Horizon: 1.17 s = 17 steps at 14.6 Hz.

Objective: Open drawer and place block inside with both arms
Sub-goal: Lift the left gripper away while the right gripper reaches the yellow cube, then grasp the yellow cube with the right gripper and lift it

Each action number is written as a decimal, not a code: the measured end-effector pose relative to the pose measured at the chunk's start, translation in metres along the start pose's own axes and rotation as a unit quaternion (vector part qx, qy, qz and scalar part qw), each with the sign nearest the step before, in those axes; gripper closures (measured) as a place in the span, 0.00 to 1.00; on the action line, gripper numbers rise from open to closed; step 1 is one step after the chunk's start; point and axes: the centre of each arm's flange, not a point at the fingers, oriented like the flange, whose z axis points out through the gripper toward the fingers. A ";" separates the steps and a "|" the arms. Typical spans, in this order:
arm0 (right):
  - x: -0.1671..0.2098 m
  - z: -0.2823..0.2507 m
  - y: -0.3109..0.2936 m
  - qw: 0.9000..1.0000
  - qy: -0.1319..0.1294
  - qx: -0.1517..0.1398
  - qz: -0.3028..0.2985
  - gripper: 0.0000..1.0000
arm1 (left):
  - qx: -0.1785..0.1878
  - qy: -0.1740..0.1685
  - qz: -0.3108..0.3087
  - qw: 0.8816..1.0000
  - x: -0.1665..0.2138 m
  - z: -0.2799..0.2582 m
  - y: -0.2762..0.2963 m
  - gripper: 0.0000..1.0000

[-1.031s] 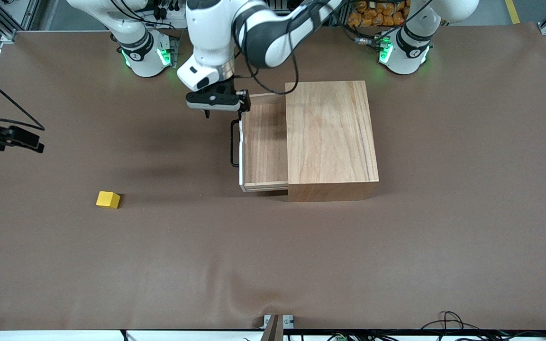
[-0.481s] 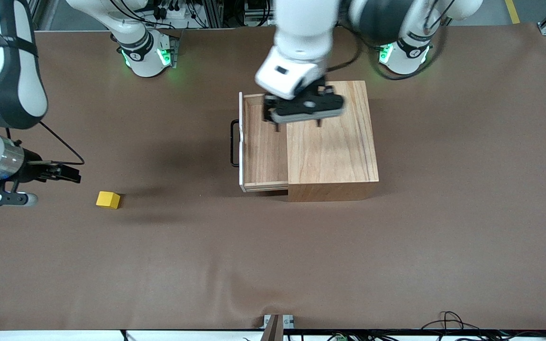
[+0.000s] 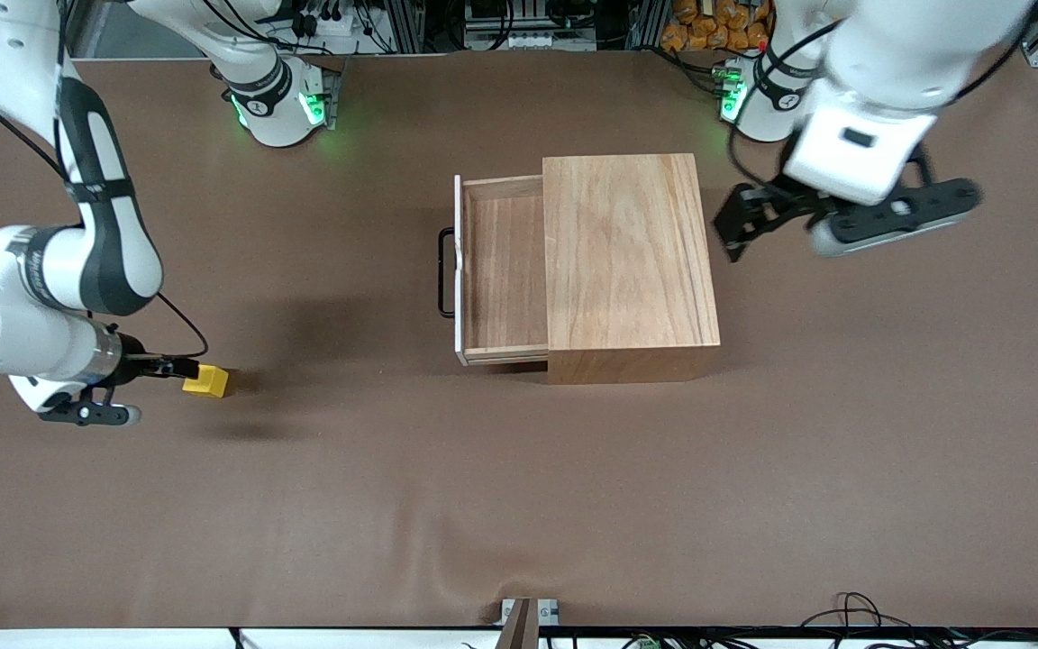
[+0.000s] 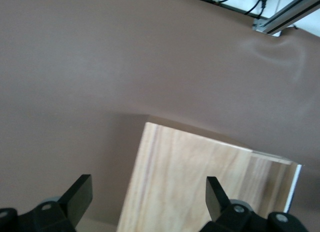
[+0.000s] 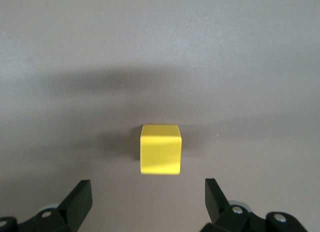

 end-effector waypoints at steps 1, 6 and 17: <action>0.004 0.013 -0.002 1.000 0.004 -0.001 -0.003 0.00 | 0.005 -0.006 0.006 1.000 0.005 -0.003 -0.020 0.00; 0.011 0.056 -0.002 0.999 0.004 -0.005 -0.038 0.00 | 0.025 -0.042 0.046 0.998 0.037 0.001 -0.121 0.00; 0.006 0.100 -0.006 1.000 -0.012 0.012 0.013 0.04 | 0.029 -0.085 0.096 0.991 0.016 0.024 -0.185 0.00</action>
